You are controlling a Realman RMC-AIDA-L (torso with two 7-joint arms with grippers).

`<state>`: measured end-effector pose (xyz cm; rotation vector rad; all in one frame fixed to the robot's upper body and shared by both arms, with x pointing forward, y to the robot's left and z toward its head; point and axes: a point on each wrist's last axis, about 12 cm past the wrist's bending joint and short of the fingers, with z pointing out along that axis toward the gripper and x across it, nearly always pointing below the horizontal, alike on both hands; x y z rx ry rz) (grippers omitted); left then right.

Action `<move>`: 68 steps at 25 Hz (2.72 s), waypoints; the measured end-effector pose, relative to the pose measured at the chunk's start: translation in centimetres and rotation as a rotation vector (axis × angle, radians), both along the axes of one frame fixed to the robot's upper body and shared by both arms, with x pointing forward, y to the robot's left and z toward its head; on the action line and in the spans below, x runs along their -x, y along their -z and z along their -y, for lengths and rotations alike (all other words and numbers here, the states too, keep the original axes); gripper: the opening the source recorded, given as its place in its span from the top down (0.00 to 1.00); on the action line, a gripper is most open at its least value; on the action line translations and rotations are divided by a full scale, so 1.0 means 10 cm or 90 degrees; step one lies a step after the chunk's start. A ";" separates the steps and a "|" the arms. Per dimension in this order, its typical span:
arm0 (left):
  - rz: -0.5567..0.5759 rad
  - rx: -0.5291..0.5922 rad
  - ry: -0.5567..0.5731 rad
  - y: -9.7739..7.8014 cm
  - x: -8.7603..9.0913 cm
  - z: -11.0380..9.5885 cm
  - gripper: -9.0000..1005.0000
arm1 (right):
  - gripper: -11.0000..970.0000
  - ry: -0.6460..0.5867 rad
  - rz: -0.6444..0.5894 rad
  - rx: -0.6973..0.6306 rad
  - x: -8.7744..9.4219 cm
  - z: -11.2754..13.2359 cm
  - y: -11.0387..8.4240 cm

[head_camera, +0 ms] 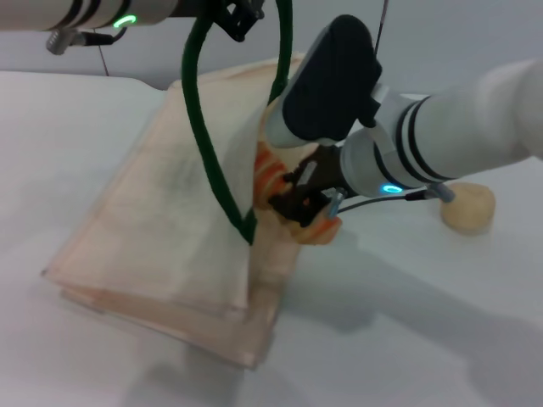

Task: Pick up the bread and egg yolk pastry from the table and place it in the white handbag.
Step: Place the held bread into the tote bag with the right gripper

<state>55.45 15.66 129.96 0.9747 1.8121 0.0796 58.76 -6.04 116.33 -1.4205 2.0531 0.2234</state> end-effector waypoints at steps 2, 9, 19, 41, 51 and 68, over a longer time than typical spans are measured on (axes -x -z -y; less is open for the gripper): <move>0.000 -0.001 0.004 0.00 0.01 0.02 0.86 | 0.70 -0.007 0.014 -0.005 -0.01 -0.04 0.00; 0.001 -0.005 0.029 0.00 0.03 0.14 0.86 | 0.70 -0.012 0.041 -0.017 -0.11 -0.13 0.02; 0.002 -0.014 0.048 0.01 0.05 0.24 0.86 | 0.71 0.005 0.050 -0.012 -0.25 -0.12 0.11; 0.003 -0.014 0.060 -0.01 0.07 0.31 0.86 | 0.73 0.005 0.058 -0.021 -0.31 -0.21 0.11; 0.009 -0.008 0.060 -0.01 0.06 0.31 0.86 | 0.74 0.026 0.056 -0.037 -0.38 -0.16 0.02; 0.006 -0.012 0.064 -0.03 0.07 0.33 0.86 | 0.75 0.034 0.062 -0.038 -0.41 -0.12 0.02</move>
